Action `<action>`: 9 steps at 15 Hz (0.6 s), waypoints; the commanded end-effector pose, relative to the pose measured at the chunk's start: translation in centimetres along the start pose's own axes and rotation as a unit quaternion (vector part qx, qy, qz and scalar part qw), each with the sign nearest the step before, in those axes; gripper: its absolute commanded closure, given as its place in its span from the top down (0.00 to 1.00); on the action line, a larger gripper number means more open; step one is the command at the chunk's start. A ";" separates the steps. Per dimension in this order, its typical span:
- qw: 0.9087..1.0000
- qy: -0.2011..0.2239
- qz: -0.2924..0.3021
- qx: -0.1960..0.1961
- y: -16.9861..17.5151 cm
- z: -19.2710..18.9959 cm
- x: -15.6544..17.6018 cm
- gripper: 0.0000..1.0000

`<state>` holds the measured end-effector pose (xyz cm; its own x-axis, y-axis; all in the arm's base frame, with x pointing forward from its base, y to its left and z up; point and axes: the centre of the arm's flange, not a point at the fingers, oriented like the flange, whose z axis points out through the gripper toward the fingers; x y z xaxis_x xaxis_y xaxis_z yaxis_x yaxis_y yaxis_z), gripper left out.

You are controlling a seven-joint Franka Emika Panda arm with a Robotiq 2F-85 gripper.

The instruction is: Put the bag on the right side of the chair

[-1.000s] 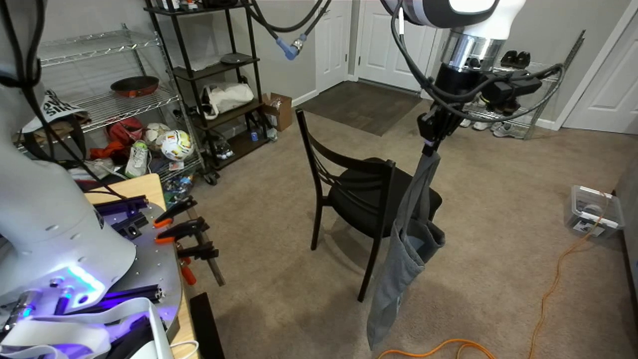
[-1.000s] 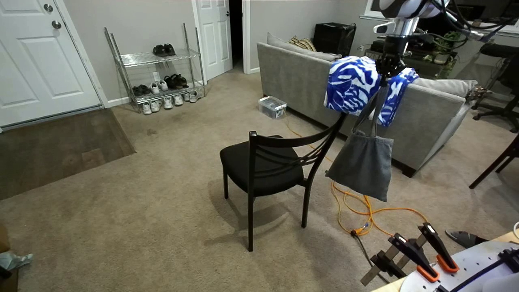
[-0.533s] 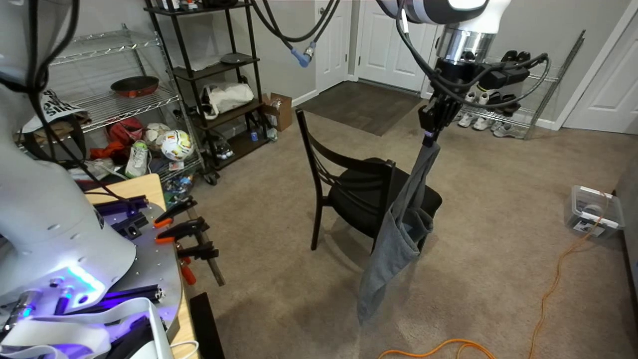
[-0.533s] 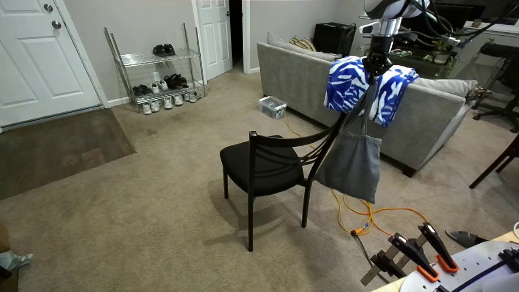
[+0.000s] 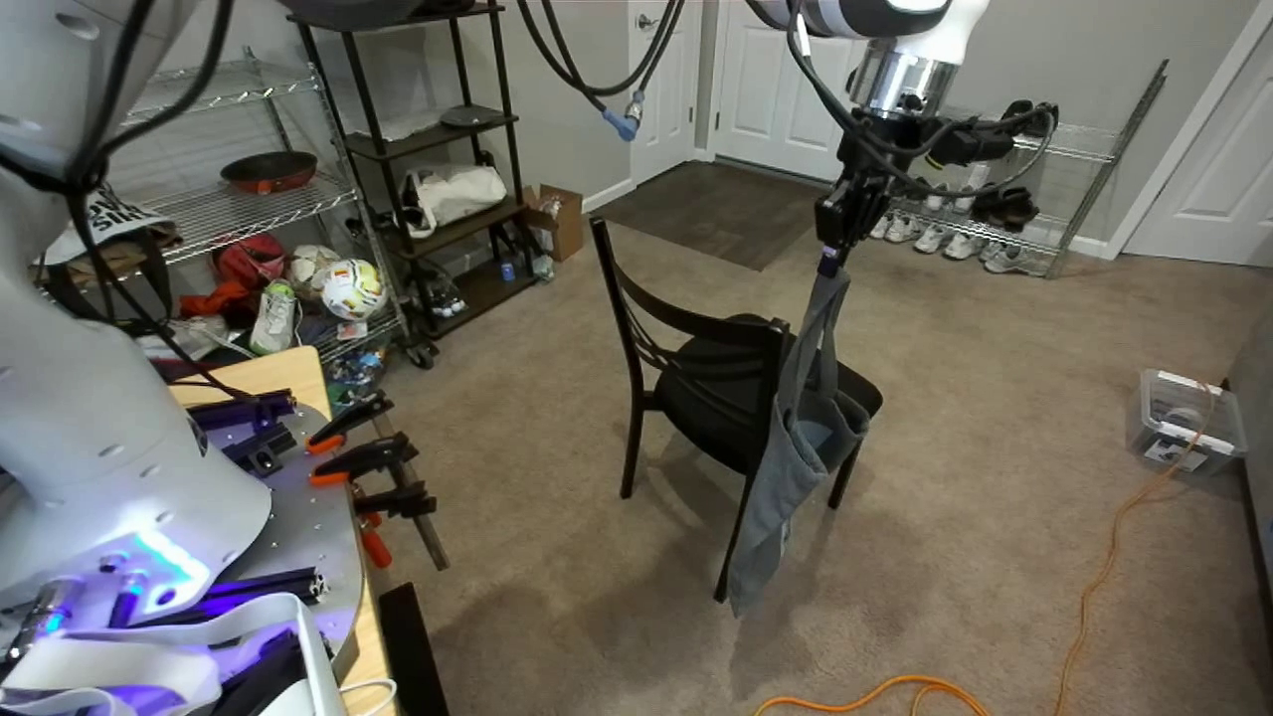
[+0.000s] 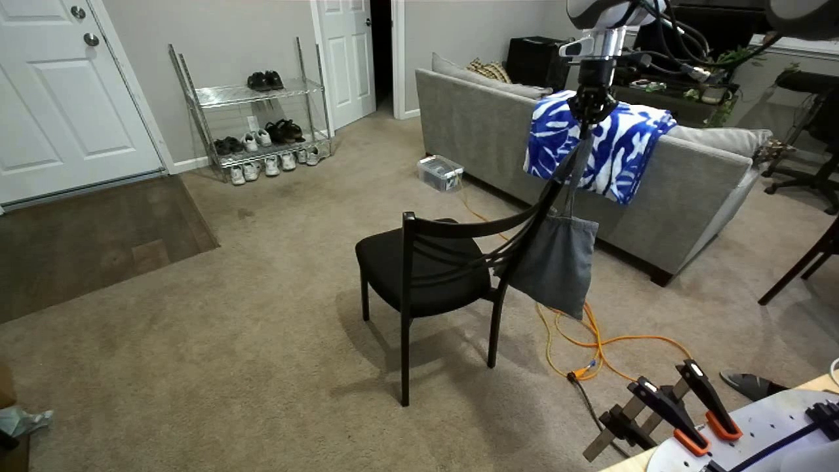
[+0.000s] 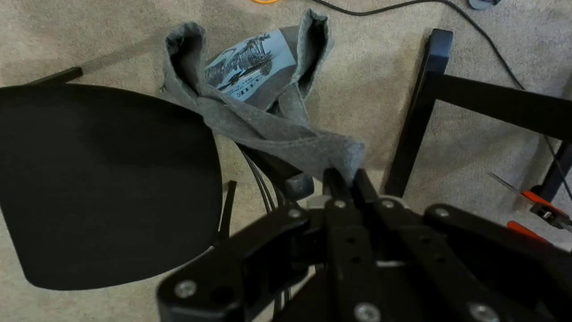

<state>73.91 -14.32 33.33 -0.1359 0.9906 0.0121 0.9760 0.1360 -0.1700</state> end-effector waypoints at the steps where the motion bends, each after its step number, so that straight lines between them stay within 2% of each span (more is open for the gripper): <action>1: 1.000 -0.014 -0.010 0.014 2.0 -1.6 1.4 0.02; 9: 0.998 -0.014 -0.041 0.042 3.1 -1.0 4.2 0.02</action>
<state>75.03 -9.97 33.33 -0.1992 0.9799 0.0103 0.9531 0.1962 -0.2304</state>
